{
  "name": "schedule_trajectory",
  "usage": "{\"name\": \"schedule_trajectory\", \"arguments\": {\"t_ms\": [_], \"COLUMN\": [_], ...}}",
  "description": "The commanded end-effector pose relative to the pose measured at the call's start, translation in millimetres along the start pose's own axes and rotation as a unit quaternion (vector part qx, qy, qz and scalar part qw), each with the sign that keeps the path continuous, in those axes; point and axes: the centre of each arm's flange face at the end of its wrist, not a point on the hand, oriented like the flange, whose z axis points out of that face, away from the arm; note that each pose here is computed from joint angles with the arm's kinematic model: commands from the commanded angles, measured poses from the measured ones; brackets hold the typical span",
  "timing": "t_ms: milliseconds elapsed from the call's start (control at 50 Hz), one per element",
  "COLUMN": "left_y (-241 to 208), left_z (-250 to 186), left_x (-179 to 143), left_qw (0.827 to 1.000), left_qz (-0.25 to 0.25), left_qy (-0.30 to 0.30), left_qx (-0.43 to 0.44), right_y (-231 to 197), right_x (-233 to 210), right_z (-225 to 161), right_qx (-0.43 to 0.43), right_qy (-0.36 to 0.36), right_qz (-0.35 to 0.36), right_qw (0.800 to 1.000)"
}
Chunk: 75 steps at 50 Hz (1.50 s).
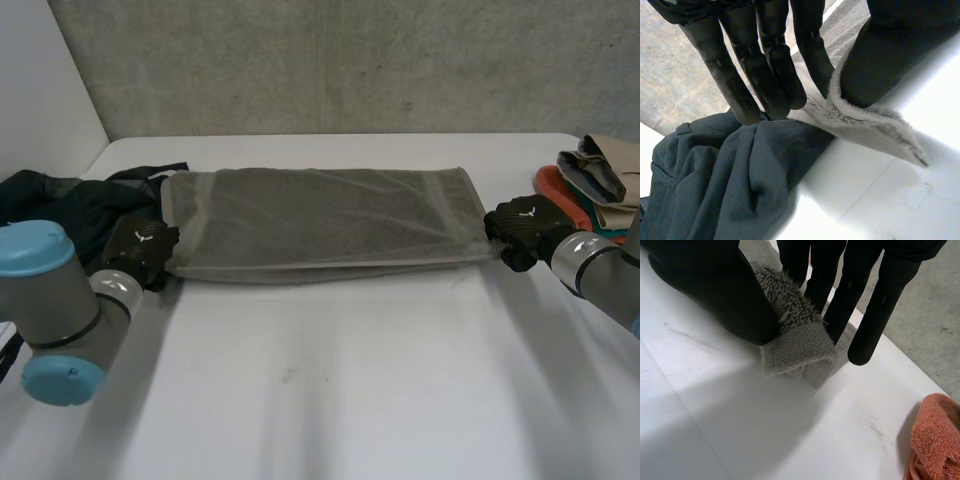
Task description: Fold the laundry.
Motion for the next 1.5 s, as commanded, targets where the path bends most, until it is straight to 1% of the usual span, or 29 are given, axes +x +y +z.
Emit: {"name": "schedule_trajectory", "arguments": {"t_ms": [20,40,120,140,200,220,240,280,300,360,380,440,480,520,540,580,600,660,780,880,1000,1040,1140,1260,1280,1340,1400,1420,1500], "left_y": [-14.9,-17.8,-27.6,-27.1,-22.8,-19.0,-17.9,-17.9,-21.1,-25.9,-29.8,-36.5,-47.1,-52.1,-56.1,-60.3,-64.1,-62.0,-63.6,-62.0,-51.6,-56.7,-73.4,-79.2,-77.3,-75.3,-74.7,-76.2,-85.1], "left_z": [-32.7,-38.7,-80.8,-99.3,-123.8,-137.0,-141.7,-148.0,-145.9,-132.5,-119.3,-95.4,-67.5,-49.6,-30.4,-10.8,8.1,38.3,71.2,99.9,101.3,97.8,92.6,86.8,85.6,83.6,80.9,77.5,65.5], "left_x": [-9.7,-10.6,-7.8,-3.8,2.2,6.5,8.3,11.1,12.1,14.6,16.5,18.8,19.2,19.9,22.3,24.6,28.0,35.0,50.3,52.6,63.3,65.5,53.6,42.4,42.4,43.1,43.4,43.3,38.7], "left_qw": [0.999,0.999,0.992,0.984,0.966,0.951,0.944,0.934,0.932,0.935,0.940,0.949,0.959,0.963,0.966,0.968,0.969,0.968,0.966,0.965,0.966,0.966,0.966,0.970,0.972,0.975,0.976,0.978,0.982], "left_qz": [0.001,0.005,0.055,0.087,0.133,0.157,0.169,0.188,0.206,0.221,0.225,0.230,0.232,0.232,0.233,0.234,0.236,0.242,0.248,0.246,0.243,0.241,0.230,0.203,0.197,0.187,0.181,0.176,0.150], "left_qy": [0.025,0.030,0.080,0.113,0.165,0.200,0.215,0.236,0.238,0.228,0.213,0.184,0.149,0.129,0.111,0.091,0.074,0.053,0.035,-0.005,0.005,0.004,-0.025,-0.037,-0.035,-0.030,-0.027,-0.026,-0.030], "left_qx": [-0.023,-0.028,-0.075,-0.103,-0.148,-0.175,-0.184,-0.192,-0.180,-0.158,-0.140,-0.111,-0.071,-0.048,-0.025,0.000,0.023,0.040,0.068,0.092,0.085,0.095,0.119,0.127,0.123,0.119,0.114,0.113,0.113], "right_y": [-9.2,-11.1,-7.9,-2.4,3.8,5.8,6.2,5.8,4.7,3.6,3.6,4.1,6.6,6.9,6.7,7.7,6.9,8.6,14.6,17.6,19.4,13.9,-7.8,-16.6,-12.4,-6.7,-1.5,-1.1,-0.9], "right_x": [-2.5,-2.1,-2.5,-6.6,-13.0,-15.6,-14.2,-12.7,-11.0,-5.6,-3.4,-2.7,-2.2,-1.5,2.8,5.9,11.4,16.6,17.7,24.6,19.7,22.3,33.1,22.6,19.1,16.5,24.4,33.2,48.9], "right_z": [-20.6,-25.5,-56.4,-73.1,-96.4,-106.2,-107.5,-105.3,-99.1,-84.2,-74.5,-60.5,-48.2,-40.3,-29.9,-18.6,-7.1,14.1,43.7,65.8,74.0,72.0,58.9,48.3,50.3,58.8,74.4,78.6,73.4], "right_qx": [-0.035,-0.043,-0.118,-0.163,-0.219,-0.238,-0.239,-0.235,-0.227,-0.209,-0.201,-0.188,-0.180,-0.171,-0.155,-0.139,-0.120,-0.094,-0.069,-0.045,-0.042,-0.035,-0.014,-0.006,-0.008,-0.002,0.018,0.028,0.034], "right_qy": [-0.023,-0.027,-0.068,-0.100,-0.155,-0.182,-0.184,-0.175,-0.159,-0.125,-0.107,-0.087,-0.072,-0.059,-0.039,-0.020,0.005,0.038,0.066,0.114,0.137,0.142,0.143,0.077,0.058,0.049,0.076,0.105,0.162], "right_qz": [-0.026,-0.033,-0.078,-0.096,-0.129,-0.151,-0.165,-0.175,-0.172,-0.156,-0.140,-0.123,-0.111,-0.106,-0.106,-0.102,-0.098,-0.090,-0.093,-0.104,-0.110,-0.109,-0.097,-0.074,-0.070,-0.067,-0.066,-0.060,-0.019], "right_qw": [0.999,0.998,0.988,0.977,0.955,0.942,0.939,0.940,0.945,0.957,0.964,0.971,0.975,0.978,0.981,0.985,0.988,0.991,0.991,0.987,0.984,0.983,0.985,0.994,0.996,0.997,0.995,0.992,0.986]}}
